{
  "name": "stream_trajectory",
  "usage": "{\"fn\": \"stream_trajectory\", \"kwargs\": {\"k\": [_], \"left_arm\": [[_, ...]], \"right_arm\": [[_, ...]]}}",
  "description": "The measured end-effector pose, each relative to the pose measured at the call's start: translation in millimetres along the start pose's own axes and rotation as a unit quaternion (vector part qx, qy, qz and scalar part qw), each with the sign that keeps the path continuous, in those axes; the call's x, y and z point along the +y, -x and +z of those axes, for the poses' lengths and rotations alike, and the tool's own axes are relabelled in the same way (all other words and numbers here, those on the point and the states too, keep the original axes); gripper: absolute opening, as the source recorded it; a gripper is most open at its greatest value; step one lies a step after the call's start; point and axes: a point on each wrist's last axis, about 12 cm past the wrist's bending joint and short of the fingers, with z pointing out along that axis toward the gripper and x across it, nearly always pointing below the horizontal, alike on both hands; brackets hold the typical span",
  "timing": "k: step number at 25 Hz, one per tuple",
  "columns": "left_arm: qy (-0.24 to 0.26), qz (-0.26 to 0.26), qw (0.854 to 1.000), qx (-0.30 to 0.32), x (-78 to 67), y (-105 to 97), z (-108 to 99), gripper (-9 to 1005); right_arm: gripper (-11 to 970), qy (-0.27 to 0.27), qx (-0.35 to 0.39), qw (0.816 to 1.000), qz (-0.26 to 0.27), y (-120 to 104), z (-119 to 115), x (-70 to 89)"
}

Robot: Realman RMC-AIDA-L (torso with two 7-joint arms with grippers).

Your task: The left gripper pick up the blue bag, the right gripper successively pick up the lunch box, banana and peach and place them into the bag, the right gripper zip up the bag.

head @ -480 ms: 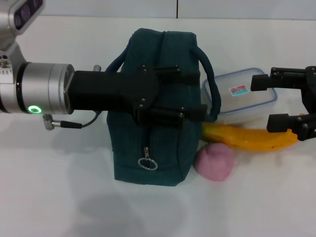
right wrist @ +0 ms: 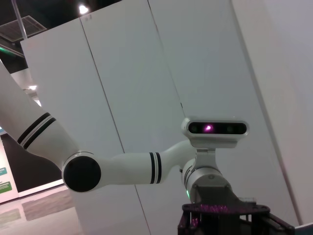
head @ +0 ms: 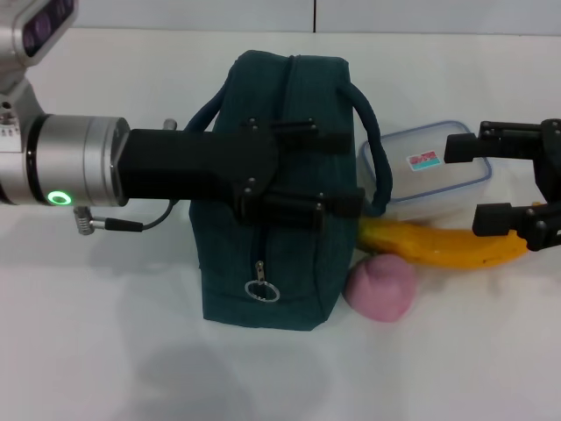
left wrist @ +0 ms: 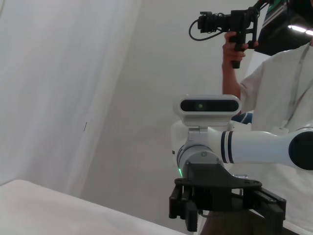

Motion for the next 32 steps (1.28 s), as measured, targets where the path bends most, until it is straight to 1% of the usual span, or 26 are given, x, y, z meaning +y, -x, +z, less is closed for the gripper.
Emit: {"fn": "stream_trajectory", "kwargs": {"k": [4,6,9,11,12,13,16,20,24,28,32], "left_arm": [[0.001,-0.001,1.000,0.000,-0.4,-1,-1,851],[0.004,0.001,1.000,-0.003,-0.2,3,-2,848],[0.020,-0.001,1.000,-0.012,1.3,20,-11,842],[0.048,-0.014,0.999,-0.010,2.9,37,-22,839],[0.057,-0.021,0.998,-0.006,3.4,42,-25,837],[0.089,-0.041,0.995,0.017,5.8,51,-32,835],[0.140,-0.074,0.986,0.053,8.2,63,-42,830],[0.194,-0.117,0.970,0.082,8.5,77,-51,822],[0.238,-0.159,0.953,0.099,5.0,87,-57,815],[0.259,-0.188,0.941,0.108,2.7,89,-60,808],[0.277,-0.217,0.927,0.130,6.7,81,-60,801]], "right_arm": [[872,0.001,0.000,1.000,0.000,-1,1,0.1],[872,0.001,0.000,1.000,0.000,-1,1,0.3],[871,-0.004,0.000,1.000,0.004,-3,-3,2.3],[871,-0.010,-0.001,1.000,0.006,-6,-6,4.2],[871,-0.011,-0.002,1.000,0.006,-6,-7,4.6],[871,-0.013,-0.002,1.000,0.007,-7,-8,4.7],[871,-0.019,-0.002,1.000,0.007,-9,-9,5.2],[871,-0.029,-0.003,1.000,0.009,-12,-10,4.9],[871,-0.033,-0.004,0.999,0.013,-15,-12,6.5],[871,-0.039,-0.004,0.999,0.017,-18,-15,8.6],[872,-0.042,-0.005,0.999,0.017,-19,-14,8.3]]}}
